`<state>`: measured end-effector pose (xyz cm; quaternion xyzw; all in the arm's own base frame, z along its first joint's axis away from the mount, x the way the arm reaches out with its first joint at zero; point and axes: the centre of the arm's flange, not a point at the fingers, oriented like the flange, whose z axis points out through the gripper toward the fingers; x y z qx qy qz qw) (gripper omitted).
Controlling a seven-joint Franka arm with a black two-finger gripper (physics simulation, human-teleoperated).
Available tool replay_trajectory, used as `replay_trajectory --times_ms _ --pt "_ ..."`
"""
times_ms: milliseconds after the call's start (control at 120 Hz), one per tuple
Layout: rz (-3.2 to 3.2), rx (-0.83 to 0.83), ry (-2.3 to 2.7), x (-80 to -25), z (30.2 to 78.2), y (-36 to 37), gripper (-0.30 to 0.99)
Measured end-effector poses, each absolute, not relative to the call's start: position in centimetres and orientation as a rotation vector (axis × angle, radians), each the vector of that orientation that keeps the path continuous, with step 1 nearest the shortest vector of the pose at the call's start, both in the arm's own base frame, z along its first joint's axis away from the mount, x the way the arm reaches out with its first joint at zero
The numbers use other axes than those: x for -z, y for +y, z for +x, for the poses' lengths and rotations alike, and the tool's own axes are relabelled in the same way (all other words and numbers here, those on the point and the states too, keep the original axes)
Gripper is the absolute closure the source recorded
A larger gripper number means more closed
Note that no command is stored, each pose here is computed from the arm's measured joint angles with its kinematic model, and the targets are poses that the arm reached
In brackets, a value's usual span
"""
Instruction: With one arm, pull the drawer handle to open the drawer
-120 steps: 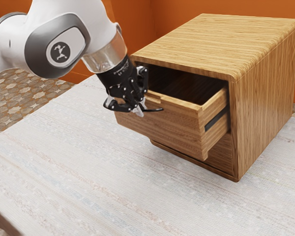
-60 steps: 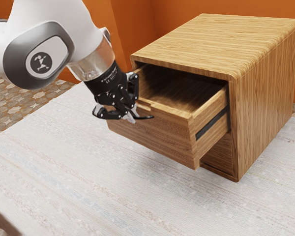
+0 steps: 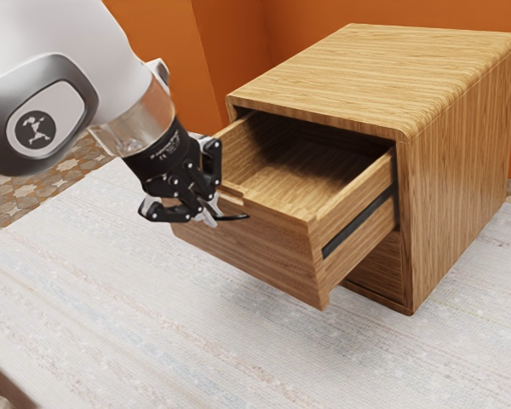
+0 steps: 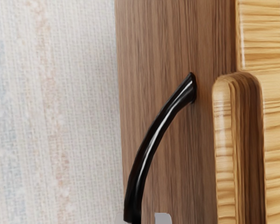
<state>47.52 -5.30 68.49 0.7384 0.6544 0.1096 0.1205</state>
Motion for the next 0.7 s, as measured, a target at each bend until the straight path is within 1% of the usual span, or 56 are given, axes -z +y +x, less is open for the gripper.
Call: replay_trajectory --times_ms 700 --pt "2.146 -0.337 1.898 -68.2 44.5 -5.1 0.77"
